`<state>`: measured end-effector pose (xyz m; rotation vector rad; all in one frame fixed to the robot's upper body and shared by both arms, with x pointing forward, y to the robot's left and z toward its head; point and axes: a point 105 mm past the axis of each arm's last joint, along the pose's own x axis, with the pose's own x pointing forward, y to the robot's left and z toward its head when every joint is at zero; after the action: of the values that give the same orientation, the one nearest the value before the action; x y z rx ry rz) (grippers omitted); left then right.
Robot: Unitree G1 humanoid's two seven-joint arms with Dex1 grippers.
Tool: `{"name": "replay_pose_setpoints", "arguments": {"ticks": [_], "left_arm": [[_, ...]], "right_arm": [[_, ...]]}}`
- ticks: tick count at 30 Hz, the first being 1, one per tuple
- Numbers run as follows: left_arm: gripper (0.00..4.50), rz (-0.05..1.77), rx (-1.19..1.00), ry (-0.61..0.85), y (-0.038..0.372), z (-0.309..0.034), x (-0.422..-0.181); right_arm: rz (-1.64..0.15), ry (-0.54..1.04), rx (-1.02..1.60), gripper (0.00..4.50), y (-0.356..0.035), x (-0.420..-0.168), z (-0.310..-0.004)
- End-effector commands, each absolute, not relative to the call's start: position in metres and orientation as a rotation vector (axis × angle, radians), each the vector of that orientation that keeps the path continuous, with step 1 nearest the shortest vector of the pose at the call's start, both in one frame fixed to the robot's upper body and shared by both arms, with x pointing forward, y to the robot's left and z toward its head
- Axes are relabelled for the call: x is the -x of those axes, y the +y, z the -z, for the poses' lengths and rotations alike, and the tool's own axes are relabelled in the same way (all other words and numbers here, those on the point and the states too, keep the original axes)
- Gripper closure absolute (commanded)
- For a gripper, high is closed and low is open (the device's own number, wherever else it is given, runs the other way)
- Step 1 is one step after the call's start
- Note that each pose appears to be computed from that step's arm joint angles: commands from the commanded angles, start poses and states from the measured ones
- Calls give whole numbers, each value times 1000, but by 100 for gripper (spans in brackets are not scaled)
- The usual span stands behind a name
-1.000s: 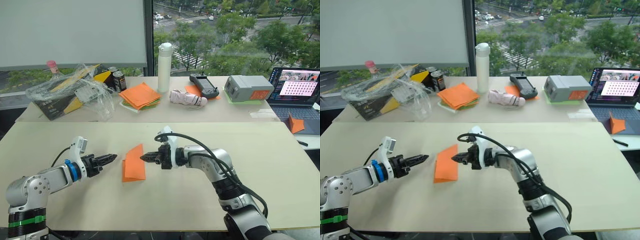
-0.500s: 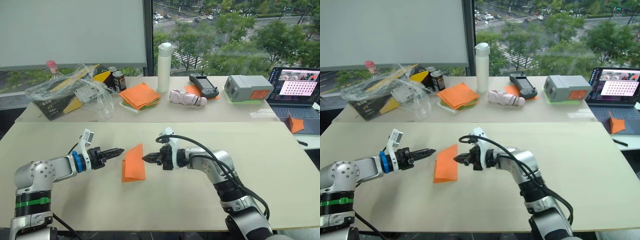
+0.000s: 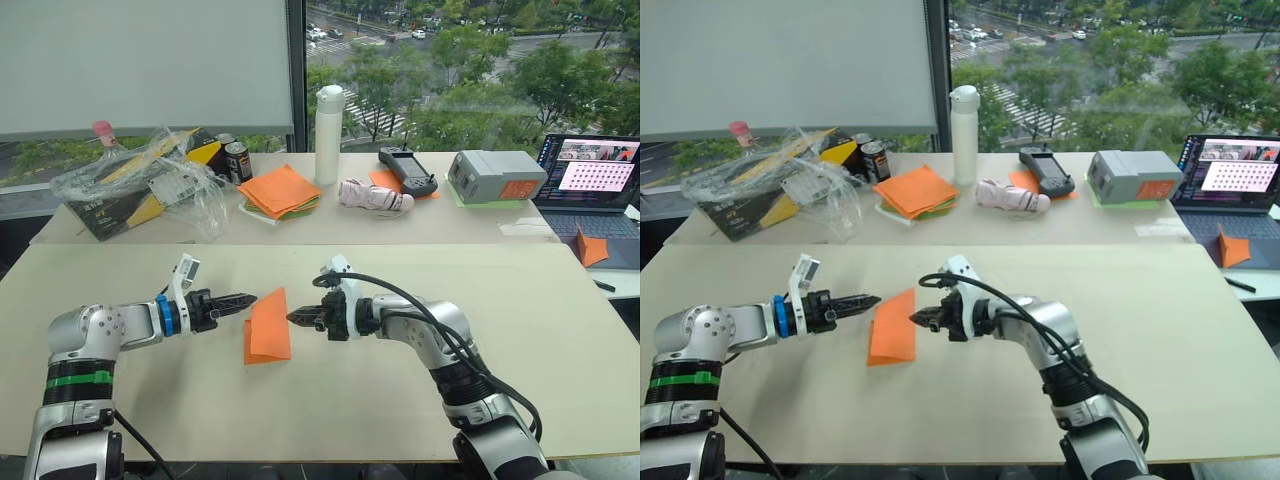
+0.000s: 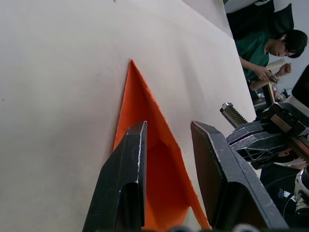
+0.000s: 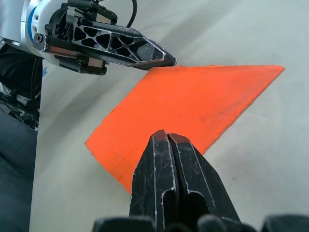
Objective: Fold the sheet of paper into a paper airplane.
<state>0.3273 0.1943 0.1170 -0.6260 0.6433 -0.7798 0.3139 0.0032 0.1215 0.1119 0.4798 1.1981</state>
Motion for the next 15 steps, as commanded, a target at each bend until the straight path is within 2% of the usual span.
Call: {"name": "replay_pose_setpoints", "arguments": {"ticks": [1, 15], "left_arm": [[298, 807, 611, 634, 195, -126, -330], [298, 854, 543, 705, 183, -117, -336]], "right_arm": [[-1223, 442, -123, 450, 5, -309, -132], [-1214, 447, -120, 450, 4, -309, -131]]}}
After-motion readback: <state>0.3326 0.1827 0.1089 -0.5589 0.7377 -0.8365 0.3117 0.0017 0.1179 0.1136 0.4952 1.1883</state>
